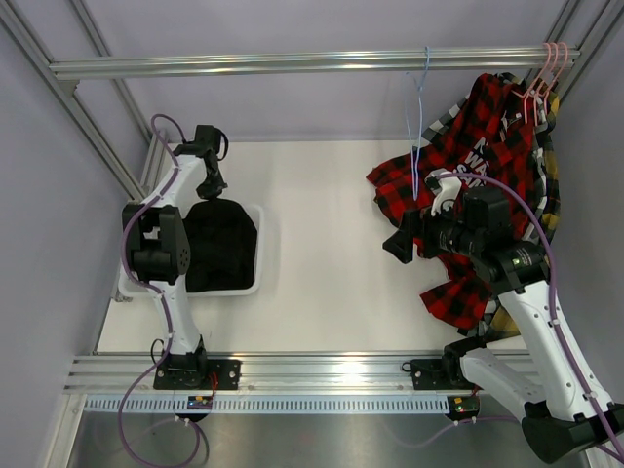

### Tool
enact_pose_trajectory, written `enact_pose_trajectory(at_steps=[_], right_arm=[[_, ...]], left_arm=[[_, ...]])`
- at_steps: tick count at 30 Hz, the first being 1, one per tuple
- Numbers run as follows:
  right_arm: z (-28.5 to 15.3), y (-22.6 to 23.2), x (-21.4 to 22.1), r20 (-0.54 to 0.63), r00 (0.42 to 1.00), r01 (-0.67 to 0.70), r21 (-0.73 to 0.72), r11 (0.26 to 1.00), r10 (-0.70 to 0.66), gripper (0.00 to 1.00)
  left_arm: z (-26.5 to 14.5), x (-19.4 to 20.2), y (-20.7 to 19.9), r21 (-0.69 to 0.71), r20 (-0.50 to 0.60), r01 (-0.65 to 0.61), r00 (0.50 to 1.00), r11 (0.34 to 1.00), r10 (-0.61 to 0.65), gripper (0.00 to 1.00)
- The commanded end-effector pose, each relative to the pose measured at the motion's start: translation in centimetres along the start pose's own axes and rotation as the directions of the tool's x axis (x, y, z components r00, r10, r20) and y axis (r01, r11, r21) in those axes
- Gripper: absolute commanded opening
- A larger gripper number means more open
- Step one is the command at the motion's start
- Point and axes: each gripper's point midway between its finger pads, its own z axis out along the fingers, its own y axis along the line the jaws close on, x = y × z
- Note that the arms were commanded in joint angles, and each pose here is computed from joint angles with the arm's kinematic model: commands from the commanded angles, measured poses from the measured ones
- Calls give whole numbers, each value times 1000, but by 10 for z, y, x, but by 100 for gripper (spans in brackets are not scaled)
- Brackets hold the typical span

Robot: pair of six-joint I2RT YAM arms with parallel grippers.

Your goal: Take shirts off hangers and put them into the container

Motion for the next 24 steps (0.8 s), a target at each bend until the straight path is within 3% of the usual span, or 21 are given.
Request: enact_pose_trajectory(at_steps=[1, 9, 14, 20, 24], right_arm=[[-4, 9, -6, 37, 999, 17, -40, 999, -15, 99], [-8, 11, -5, 43, 999, 21, -46, 999, -19, 99], [-10, 13, -5, 50, 999, 24, -50, 998, -22, 99], [-10, 17, -5, 50, 999, 17, -73, 997, -14, 99], [-9, 19, -5, 50, 999, 19, -91, 996, -14, 99]], left_arm=[[-39, -24, 5, 28, 102, 18, 995, 999, -21, 3], [-83, -25, 18, 71, 166, 53, 984, 996, -64, 1], [-87, 26, 39, 68, 111, 93, 989, 993, -100, 4], [-83, 97, 61, 74, 57, 171, 983, 983, -175, 15], [-62, 142, 64, 71, -39, 192, 981, 979, -189, 33]])
